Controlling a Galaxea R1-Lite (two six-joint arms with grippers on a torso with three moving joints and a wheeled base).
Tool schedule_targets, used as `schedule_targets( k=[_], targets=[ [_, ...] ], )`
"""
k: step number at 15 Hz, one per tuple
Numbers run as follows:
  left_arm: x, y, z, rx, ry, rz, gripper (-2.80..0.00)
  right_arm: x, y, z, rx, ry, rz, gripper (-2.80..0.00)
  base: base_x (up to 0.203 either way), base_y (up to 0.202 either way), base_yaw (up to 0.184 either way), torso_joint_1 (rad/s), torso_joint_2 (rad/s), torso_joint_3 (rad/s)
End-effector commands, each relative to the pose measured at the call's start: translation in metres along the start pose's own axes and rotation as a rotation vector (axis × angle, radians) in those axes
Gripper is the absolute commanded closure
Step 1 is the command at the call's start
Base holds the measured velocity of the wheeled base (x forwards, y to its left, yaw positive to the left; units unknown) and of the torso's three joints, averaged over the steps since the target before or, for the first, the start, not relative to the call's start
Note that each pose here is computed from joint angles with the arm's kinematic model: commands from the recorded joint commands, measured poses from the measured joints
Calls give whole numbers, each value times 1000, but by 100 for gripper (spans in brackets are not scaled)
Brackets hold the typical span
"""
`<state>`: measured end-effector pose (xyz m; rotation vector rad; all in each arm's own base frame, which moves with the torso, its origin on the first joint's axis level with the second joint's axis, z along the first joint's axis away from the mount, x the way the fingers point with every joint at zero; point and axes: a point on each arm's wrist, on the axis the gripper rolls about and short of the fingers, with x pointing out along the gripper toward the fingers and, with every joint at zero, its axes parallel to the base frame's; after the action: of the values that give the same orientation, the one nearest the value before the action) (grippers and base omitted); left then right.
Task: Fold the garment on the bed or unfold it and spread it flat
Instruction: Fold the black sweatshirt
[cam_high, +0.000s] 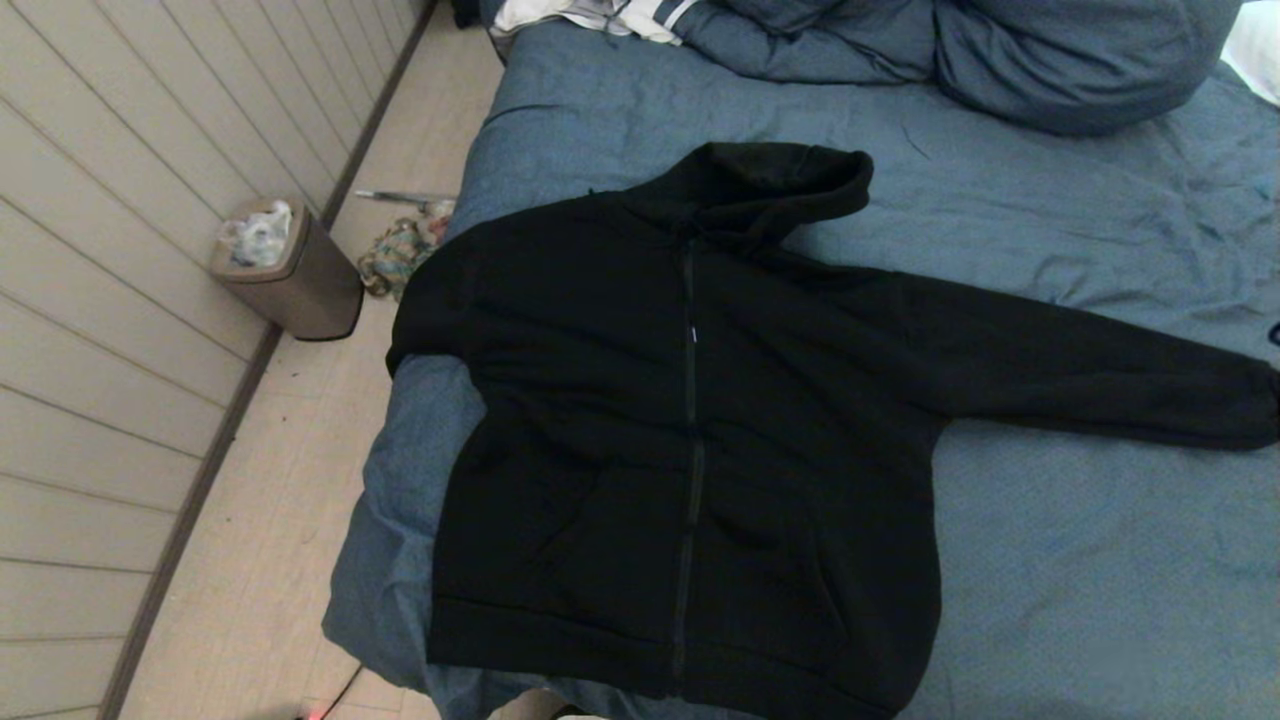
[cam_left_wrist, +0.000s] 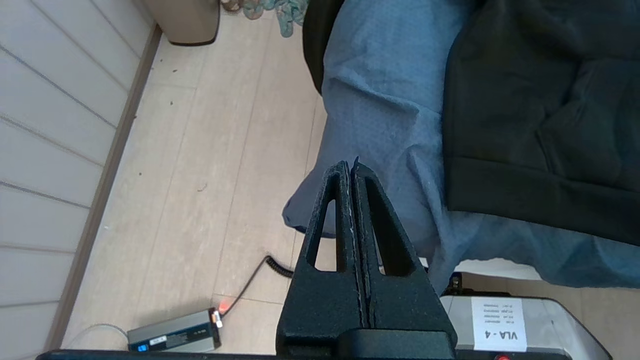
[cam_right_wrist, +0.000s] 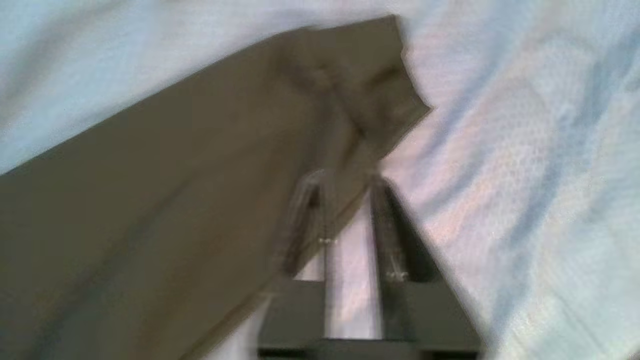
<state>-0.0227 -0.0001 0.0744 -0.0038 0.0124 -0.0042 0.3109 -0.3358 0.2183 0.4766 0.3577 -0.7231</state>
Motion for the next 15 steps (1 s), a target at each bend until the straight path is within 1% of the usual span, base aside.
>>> schedule_targets(
  k=[1,2,3,4,5,6,7,8,10,15],
  targets=[
    [0,0,-1,-1,5,0,0,39,-20,-22,64,51,-26,-280,0,0,0,0,0,0],
    [0,0,-1,-1,5,0,0,43,-22,-25,67,42,-26,-280,0,0,0,0,0,0],
    [0,0,-1,-1,5,0,0,52,-28,-35,57,49,-35,-280,0,0,0,0,0,0],
    [0,0,-1,-1,5,0,0,58,-31,-37,33,-6,-25,-280,0,0,0,0,0,0],
    [0,0,-1,-2,5,0,0,65,-34,-38,-1,-104,-9,-280,0,0,0,0,0,0],
    [0,0,-1,-1,5,0,0,71,-36,-42,-30,-184,-1,-280,0,0,0,0,0,0],
    [0,0,-1,-1,5,0,0,79,-39,-51,-49,-214,-2,-280,0,0,0,0,0,0],
    [0,0,-1,-2,5,0,0,87,-41,-59,-60,-205,-6,-280,0,0,0,0,0,0],
    [0,0,-1,-1,5,0,0,95,-42,-67,-63,-191,-6,-280,0,0,0,0,0,0],
    [0,0,-1,-2,3,0,0,127,-37,-91,-103,-165,9,-280,0,0,0,0,0,0]
  ],
)
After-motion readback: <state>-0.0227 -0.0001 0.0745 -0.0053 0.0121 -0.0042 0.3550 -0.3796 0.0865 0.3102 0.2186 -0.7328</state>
